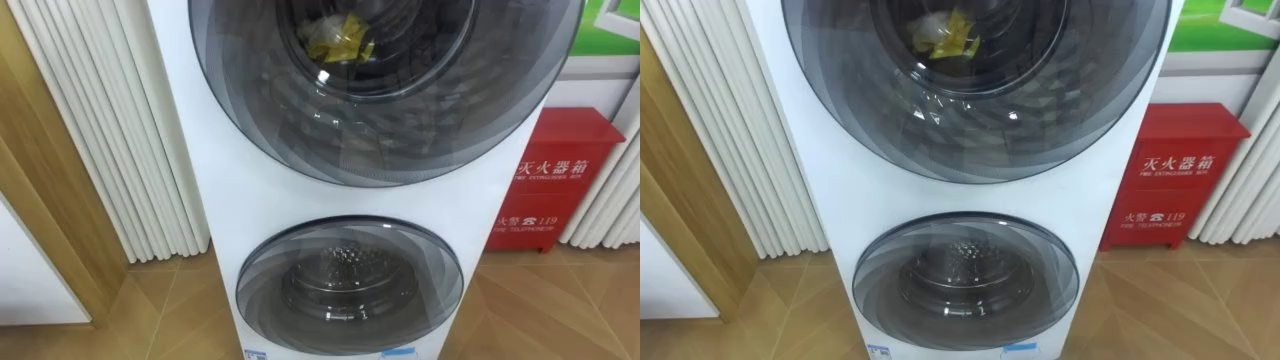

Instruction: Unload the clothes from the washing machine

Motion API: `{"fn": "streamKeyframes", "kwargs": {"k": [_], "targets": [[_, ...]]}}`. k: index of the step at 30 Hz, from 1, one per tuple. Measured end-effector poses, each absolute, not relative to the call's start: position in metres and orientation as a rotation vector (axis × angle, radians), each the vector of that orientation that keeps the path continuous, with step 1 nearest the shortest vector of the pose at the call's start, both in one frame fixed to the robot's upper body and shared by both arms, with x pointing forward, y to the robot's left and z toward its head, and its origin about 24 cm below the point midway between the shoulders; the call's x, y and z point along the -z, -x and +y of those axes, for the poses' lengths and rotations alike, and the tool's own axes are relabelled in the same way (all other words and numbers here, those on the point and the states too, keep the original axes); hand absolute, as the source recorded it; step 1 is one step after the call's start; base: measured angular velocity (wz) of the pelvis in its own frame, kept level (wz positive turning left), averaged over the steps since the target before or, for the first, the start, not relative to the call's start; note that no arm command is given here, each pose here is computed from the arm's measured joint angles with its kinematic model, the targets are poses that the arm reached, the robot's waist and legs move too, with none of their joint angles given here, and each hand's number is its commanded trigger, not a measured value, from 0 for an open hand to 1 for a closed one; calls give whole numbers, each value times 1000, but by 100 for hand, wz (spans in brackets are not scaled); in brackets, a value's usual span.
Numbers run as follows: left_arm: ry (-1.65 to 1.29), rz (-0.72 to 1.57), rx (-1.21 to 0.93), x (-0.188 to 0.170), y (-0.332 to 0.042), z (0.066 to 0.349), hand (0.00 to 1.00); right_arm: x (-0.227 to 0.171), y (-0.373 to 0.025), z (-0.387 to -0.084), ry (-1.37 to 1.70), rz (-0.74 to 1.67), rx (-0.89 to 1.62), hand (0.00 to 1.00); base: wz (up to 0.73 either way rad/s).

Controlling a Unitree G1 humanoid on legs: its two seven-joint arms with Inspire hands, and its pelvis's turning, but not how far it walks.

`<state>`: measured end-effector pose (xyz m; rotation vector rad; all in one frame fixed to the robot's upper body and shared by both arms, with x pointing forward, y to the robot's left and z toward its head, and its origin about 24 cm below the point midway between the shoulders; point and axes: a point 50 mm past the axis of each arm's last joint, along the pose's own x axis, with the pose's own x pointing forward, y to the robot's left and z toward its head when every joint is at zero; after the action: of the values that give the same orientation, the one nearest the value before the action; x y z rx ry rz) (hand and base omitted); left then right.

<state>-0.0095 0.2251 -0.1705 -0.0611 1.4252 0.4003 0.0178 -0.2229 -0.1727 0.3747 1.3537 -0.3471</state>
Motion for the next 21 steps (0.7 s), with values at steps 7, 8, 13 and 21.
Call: {"fn": "streamKeyframes", "kwargs": {"k": [7, 8, 13, 21], "targets": [[57, 1421, -400, 170, 8, 225, 0, 173, -17, -223, -374, 1355, 347, 0, 0], [57, 1422, -400, 170, 9, 225, 0, 173, -17, -223, -373, 1355, 347, 0, 0], [58, 1422, -401, 170, 9, 226, 0, 173, -17, -223, -376, 1354, 349, 0, 0], [101, 1406, -418, 170, 5, 226, 0, 172, -22, -228, -364, 1336, 419, 0, 0]]}}
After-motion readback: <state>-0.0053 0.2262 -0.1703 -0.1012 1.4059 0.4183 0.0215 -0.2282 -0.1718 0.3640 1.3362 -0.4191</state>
